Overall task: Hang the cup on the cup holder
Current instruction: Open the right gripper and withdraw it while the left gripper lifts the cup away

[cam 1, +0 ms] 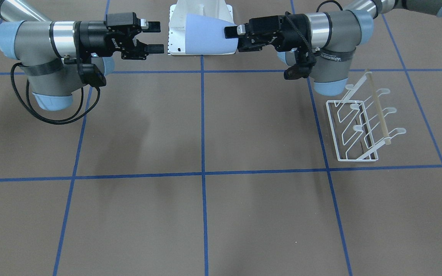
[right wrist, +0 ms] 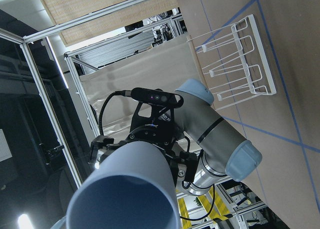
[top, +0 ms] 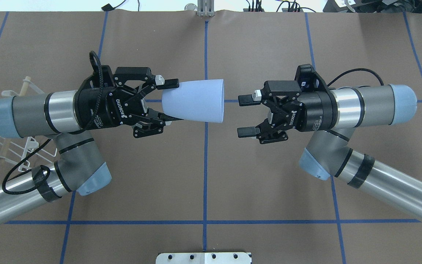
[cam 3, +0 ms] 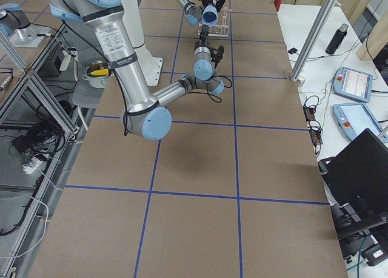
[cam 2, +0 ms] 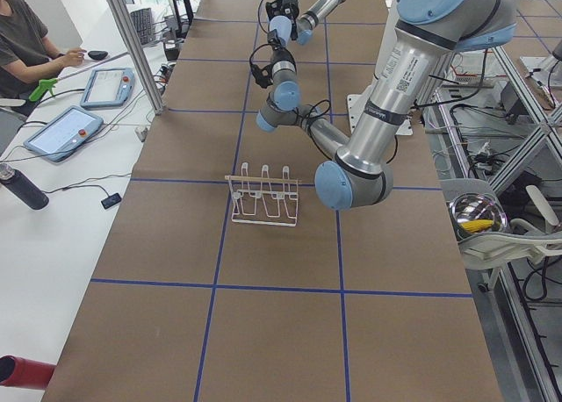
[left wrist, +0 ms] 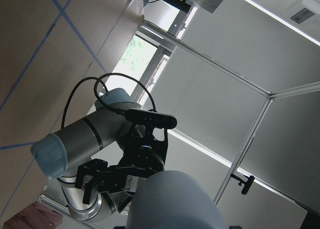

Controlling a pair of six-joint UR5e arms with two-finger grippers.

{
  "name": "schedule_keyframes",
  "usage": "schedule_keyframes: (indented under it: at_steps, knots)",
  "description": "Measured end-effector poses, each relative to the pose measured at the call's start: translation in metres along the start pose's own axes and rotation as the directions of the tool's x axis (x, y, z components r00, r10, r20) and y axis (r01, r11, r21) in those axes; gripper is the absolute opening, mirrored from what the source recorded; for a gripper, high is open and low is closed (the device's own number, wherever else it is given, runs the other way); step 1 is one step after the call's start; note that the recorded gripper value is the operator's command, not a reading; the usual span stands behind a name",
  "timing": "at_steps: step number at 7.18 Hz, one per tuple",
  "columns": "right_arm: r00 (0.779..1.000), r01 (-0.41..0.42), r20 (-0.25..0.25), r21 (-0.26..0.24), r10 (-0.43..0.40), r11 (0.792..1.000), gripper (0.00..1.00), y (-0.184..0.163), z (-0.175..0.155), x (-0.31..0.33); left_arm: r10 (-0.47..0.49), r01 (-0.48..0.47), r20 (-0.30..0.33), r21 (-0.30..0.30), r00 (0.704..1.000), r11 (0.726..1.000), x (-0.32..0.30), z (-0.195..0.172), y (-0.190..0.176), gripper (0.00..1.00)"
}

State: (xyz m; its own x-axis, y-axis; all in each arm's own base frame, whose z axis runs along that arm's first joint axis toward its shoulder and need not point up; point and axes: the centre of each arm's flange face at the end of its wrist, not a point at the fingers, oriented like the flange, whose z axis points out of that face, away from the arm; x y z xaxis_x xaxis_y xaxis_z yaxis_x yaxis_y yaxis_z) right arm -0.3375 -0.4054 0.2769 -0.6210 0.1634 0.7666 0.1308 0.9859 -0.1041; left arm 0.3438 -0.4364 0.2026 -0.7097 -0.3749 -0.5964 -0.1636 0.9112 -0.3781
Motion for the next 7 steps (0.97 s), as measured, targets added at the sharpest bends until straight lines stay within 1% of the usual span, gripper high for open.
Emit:
schedule_keyframes:
  at_steps: [1, 2, 3, 4, 5, 6, 7]
  knots:
    - [0.994, 0.107, -0.038, 0.032, -0.106, 0.994, 1.00, -0.002, -0.031, 0.014, 0.068, -0.071, 0.042, 0.055, 0.997, 0.996, 0.035, -0.019, -0.022, 0.00]
    - [0.968, 0.236, -0.102, 0.069, -0.228, 0.969, 1.00, -0.003, -0.071, 0.030, 0.133, -0.144, 0.105, 0.109, 0.986, 0.984, 0.070, -0.040, -0.040, 0.00]
    - [0.921, 0.361, -0.193, 0.098, -0.338, 0.928, 1.00, -0.003, -0.119, 0.048, 0.194, -0.226, 0.186, 0.165, 0.963, 0.960, 0.099, -0.064, -0.054, 0.00]
    - [0.875, 0.440, -0.279, 0.120, -0.395, 0.890, 1.00, -0.003, -0.160, 0.057, 0.246, -0.307, 0.273, 0.210, 0.930, 0.928, 0.116, -0.086, -0.065, 0.00]
    - [0.821, 0.505, -0.383, 0.139, -0.424, 0.852, 1.00, -0.005, -0.205, 0.063, 0.298, -0.402, 0.373, 0.242, 0.879, 0.883, 0.125, -0.109, -0.077, 0.00]
    - [0.749, 0.569, -0.494, 0.137, -0.442, 0.811, 1.00, -0.006, -0.245, 0.073, 0.327, -0.484, 0.466, 0.269, 0.822, 0.832, 0.130, -0.131, -0.090, 0.00]
    - [0.664, 0.626, -0.603, 0.124, -0.443, 0.770, 1.00, -0.008, -0.287, 0.082, 0.329, -0.557, 0.568, 0.290, 0.754, 0.778, 0.140, -0.145, -0.099, 0.00]
